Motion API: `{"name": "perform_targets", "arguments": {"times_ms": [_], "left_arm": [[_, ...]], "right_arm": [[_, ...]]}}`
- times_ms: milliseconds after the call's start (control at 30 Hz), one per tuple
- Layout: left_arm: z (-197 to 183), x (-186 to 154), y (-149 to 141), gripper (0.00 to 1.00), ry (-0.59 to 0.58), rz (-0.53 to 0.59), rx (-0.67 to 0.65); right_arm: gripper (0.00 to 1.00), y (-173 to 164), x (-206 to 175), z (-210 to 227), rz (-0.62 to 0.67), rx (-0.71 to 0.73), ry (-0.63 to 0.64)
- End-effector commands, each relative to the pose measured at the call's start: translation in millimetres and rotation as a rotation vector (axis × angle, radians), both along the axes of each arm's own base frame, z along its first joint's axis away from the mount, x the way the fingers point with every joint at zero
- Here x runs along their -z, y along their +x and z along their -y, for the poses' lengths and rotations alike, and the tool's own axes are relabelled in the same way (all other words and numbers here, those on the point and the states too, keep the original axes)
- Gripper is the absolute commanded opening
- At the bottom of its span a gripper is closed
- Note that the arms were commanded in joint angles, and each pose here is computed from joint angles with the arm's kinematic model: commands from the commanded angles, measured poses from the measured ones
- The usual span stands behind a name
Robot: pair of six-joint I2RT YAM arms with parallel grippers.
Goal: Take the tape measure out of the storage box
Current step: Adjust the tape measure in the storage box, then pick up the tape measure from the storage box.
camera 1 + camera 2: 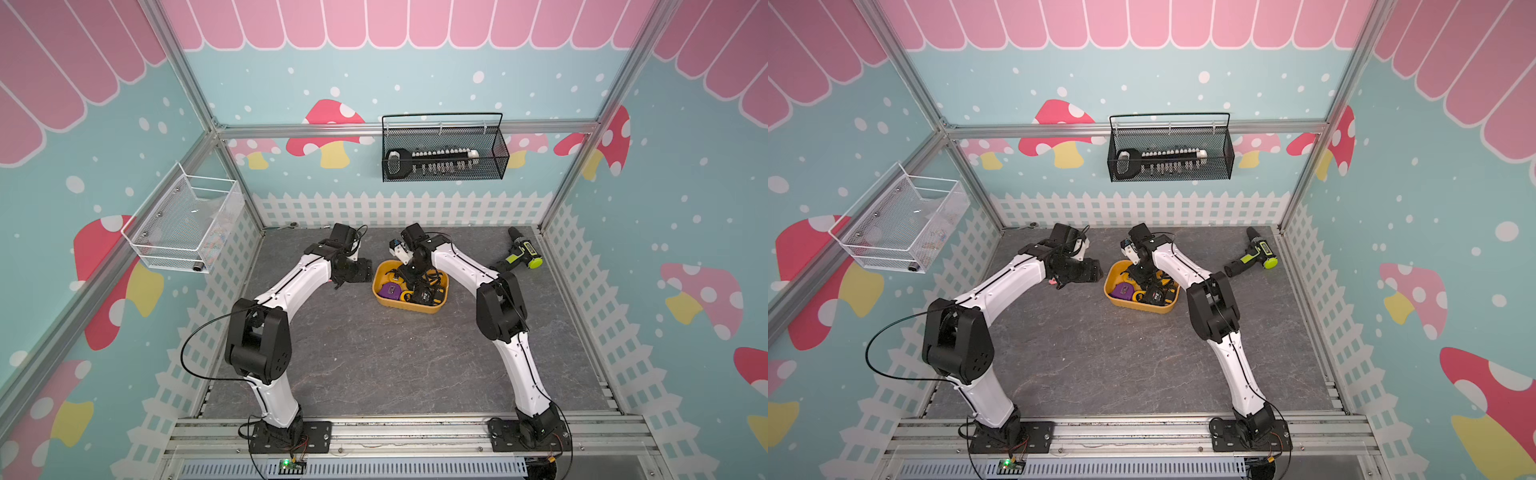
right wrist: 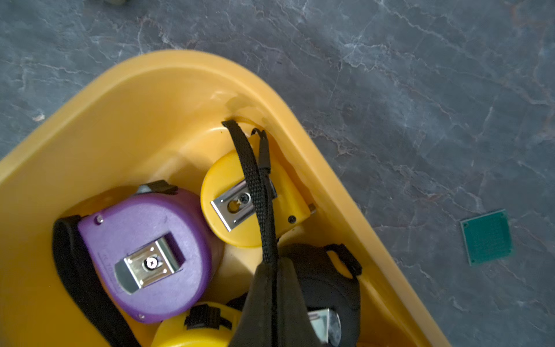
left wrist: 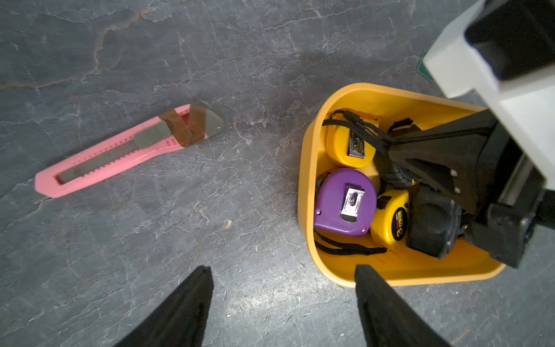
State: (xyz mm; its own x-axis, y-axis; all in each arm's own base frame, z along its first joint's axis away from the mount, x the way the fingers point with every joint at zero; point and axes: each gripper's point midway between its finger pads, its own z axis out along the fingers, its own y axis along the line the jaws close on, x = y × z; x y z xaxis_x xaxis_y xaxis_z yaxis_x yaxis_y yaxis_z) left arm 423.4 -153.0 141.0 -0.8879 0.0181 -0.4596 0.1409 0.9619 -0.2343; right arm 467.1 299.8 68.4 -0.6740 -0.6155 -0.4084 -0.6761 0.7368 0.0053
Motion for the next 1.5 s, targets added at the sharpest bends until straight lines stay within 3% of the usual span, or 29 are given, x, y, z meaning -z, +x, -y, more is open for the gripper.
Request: {"name": "perform_targets", "arguments": {"times_ms": [0,300,633,733,1033,1233,1333,1467], "left_arm": [[-1.8,-11.8,0.5,0.78,0.009,0.043,0.007],[1.5,-14.1,1.6,0.78,-0.009,0.045,0.008],[2.9,-15.1,0.4,0.78,-0.016,0.047,0.008],[3.5,-15.4,-0.5,0.78,-0.02,0.046,0.011],[6.5,-10.8,-4.0,0.78,-0.024,0.032,0.024],[11.2,-11.4,-2.9,0.78,-0.029,0.032,0.036],[11.1,-9.5,-4.3,0.78,-0.027,0.028,0.036],[10.6,-6.6,-5.2,0.78,-0.016,0.025,0.037]], "right_arm": [[0.0,-6.4,-52.7,-2.6,0.065,0.003,0.08],[0.0,-26.2,-132.3,-11.0,0.131,-0.025,0.236],[0.0,-33.1,-181.7,-11.0,0.183,-0.022,0.301],[0.0,-36.6,-167.1,-7.1,0.142,-0.005,0.275],[0.0,-50.6,-77.4,34.5,0.026,0.181,0.146],[0.0,-47.0,-56.7,62.0,0.019,0.267,0.055],[0.2,-48.9,-53.5,71.3,0.011,0.288,0.027],[0.57,-45.7,-70.3,68.5,0.06,0.249,0.048]]}}
